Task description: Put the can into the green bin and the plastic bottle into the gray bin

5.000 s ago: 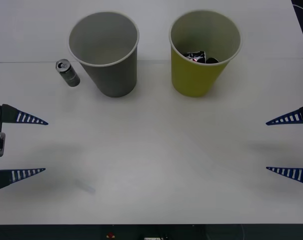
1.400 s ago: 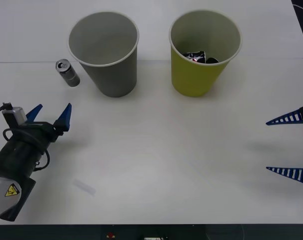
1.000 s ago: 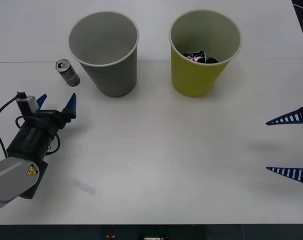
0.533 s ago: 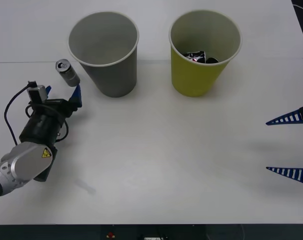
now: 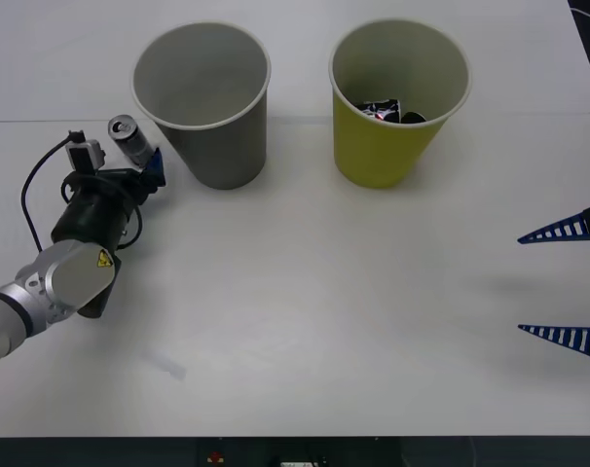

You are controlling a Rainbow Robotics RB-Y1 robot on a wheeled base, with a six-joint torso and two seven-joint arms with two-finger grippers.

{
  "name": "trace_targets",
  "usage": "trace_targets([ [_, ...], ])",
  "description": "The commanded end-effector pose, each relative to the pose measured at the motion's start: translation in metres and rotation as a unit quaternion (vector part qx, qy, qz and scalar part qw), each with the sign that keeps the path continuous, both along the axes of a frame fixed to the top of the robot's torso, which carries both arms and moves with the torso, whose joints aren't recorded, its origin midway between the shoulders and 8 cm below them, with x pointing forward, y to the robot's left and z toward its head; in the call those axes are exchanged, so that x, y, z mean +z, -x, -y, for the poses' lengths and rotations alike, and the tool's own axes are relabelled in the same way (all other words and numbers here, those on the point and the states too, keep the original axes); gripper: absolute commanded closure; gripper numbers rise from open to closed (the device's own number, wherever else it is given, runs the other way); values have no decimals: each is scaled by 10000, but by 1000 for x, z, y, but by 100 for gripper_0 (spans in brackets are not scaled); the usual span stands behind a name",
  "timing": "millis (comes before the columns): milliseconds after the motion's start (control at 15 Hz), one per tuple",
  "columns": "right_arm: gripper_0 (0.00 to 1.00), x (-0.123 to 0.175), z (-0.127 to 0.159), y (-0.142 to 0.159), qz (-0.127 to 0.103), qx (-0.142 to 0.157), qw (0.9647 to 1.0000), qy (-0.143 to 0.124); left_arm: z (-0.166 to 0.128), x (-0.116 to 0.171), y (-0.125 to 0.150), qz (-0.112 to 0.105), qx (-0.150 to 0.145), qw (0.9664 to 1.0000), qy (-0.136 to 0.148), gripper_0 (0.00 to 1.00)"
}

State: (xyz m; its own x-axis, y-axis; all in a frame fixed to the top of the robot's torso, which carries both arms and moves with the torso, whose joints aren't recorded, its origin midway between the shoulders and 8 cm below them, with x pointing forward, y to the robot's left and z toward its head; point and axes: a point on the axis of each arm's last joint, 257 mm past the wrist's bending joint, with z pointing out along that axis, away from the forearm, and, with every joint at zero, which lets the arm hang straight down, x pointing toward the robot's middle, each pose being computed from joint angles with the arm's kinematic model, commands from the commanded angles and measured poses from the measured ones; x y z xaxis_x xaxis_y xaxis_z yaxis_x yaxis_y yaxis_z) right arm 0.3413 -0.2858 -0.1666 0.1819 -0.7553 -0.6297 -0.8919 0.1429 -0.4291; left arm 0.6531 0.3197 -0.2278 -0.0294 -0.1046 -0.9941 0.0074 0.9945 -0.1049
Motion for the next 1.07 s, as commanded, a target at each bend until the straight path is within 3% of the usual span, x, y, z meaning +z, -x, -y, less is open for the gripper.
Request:
trace_targets([
  [67, 0, 0, 0, 0, 0, 0, 10000, 0, -1, 7, -12, -133, -8, 9998, 125, 0],
  [400, 0, 0, 0, 0, 0, 0, 10000, 0, 8, 14, -28, -257, 111, 9989, 364, 0],
  [800, 0, 0, 0, 0, 0, 0, 10000, 0, 12, 13, -33, -345, 73, 9987, 357, 0],
  [867, 0, 0, 0, 0, 0, 0, 10000, 0, 13, 13, -33, -347, 69, 9987, 370, 26],
  [933, 0, 0, 0, 0, 0, 0, 10000, 0, 13, 12, -32, -359, 65, 9987, 355, 68],
  [1000, 0, 0, 0, 0, 0, 0, 10000, 0, 14, 13, -33, -351, 60, 9988, 348, 100],
  [1067, 0, 0, 0, 0, 0, 0, 10000, 0, 13, 12, -32, -352, 67, 9988, 340, 100],
])
